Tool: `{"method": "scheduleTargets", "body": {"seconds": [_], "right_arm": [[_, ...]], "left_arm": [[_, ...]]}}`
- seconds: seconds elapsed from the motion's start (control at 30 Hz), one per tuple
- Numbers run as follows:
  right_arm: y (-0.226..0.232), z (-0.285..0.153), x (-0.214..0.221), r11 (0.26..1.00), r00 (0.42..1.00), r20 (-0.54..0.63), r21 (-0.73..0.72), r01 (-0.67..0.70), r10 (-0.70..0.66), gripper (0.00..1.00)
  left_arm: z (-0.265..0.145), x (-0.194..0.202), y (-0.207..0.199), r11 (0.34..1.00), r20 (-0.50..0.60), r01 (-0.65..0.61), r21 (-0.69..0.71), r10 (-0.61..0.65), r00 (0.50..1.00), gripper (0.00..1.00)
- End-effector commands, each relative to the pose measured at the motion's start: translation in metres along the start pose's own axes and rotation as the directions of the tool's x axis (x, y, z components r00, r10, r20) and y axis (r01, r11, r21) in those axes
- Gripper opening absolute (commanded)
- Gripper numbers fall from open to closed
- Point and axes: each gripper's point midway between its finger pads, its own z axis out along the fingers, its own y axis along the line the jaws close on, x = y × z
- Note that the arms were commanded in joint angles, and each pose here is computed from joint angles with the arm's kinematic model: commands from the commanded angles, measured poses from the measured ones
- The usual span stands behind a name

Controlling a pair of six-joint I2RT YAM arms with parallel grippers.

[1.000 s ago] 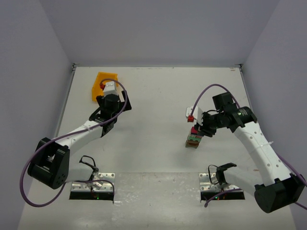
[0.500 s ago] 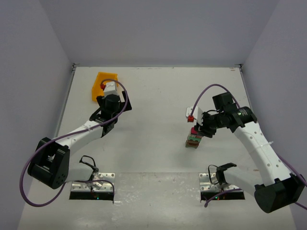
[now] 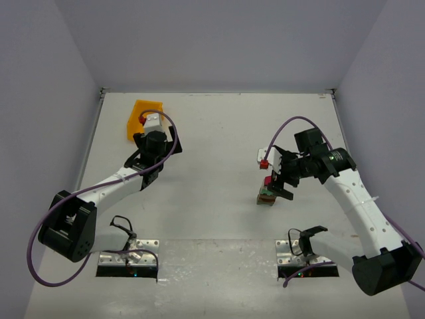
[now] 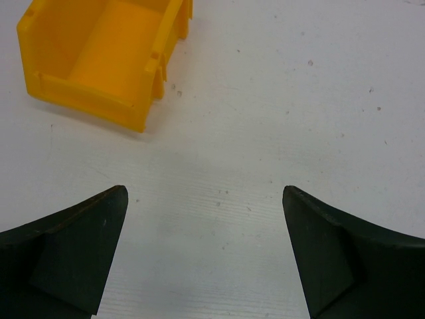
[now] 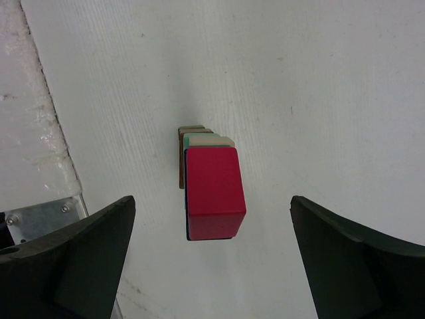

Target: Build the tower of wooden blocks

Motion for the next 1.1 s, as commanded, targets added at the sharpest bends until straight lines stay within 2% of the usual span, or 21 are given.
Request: {"method": "scheduleTargets", "body": {"seconds": [0.0,0.1,0.27,0.37,0.47,0.57,0.7,0.77,0.87,0.9,0.97,1.07], "right_arm": [[-0.008,-0.011,-0.022,0.999,0.997,0.074,0.043,0.023,-0.026,0.99],[-0.017,-0.015,-0.034,0.997,0.993,0.115,0.073,0.016,-0.024,0.99],[-0.034,-0.026,-0.073,0.993,0.966,0.258,0.116,-0.030,-0.001,0.99],[-0.050,-0.031,-0.099,0.984,0.933,0.352,0.127,-0.125,0.073,0.99],[-0.086,-0.046,-0.134,0.959,0.879,0.467,0.195,-0.205,0.093,0.99],[-0.122,-0.063,-0.162,0.907,0.805,0.569,0.232,-0.352,0.166,0.99],[-0.168,-0.072,-0.170,0.775,0.707,0.636,0.261,-0.575,0.310,0.99],[-0.190,-0.079,-0.166,0.691,0.670,0.666,0.314,-0.651,0.329,0.99],[-0.218,-0.090,-0.132,0.466,0.603,0.713,0.424,-0.777,0.356,0.99],[-0.220,-0.090,-0.120,0.409,0.591,0.717,0.445,-0.797,0.371,0.99],[-0.216,-0.076,-0.082,0.257,0.529,0.720,0.463,-0.848,0.448,0.99],[-0.200,-0.059,-0.043,0.127,0.462,0.729,0.467,-0.875,0.505,0.99]], "left_arm": [[0.000,-0.025,-0.013,0.999,0.064,0.023,0.023,-0.024,0.998,1.00],[-0.001,-0.027,-0.012,0.999,0.071,0.035,0.016,-0.036,0.997,1.00],[-0.006,-0.033,-0.008,0.996,0.084,0.090,-0.008,-0.089,0.993,1.00],[-0.009,-0.038,-0.008,0.988,0.094,0.151,-0.020,-0.149,0.984,1.00],[-0.010,-0.043,-0.003,0.982,0.096,0.178,-0.061,-0.171,0.981,1.00],[-0.012,-0.052,-0.003,0.977,0.110,0.194,-0.084,-0.184,0.977,1.00],[-0.016,-0.063,0.002,0.971,0.137,0.209,-0.120,-0.192,0.972,1.00],[-0.017,-0.070,0.003,0.968,0.155,0.218,-0.128,-0.198,0.968,1.00],[-0.021,-0.063,0.004,0.969,0.129,0.214,-0.121,-0.198,0.972,1.00],[-0.022,-0.058,0.004,0.970,0.118,0.214,-0.113,-0.201,0.972,1.00],[-0.025,-0.055,0.007,0.969,0.122,0.223,-0.110,-0.209,0.970,1.00],[-0.030,-0.052,0.021,0.956,0.154,0.253,-0.151,-0.230,0.961,1.00]]}}
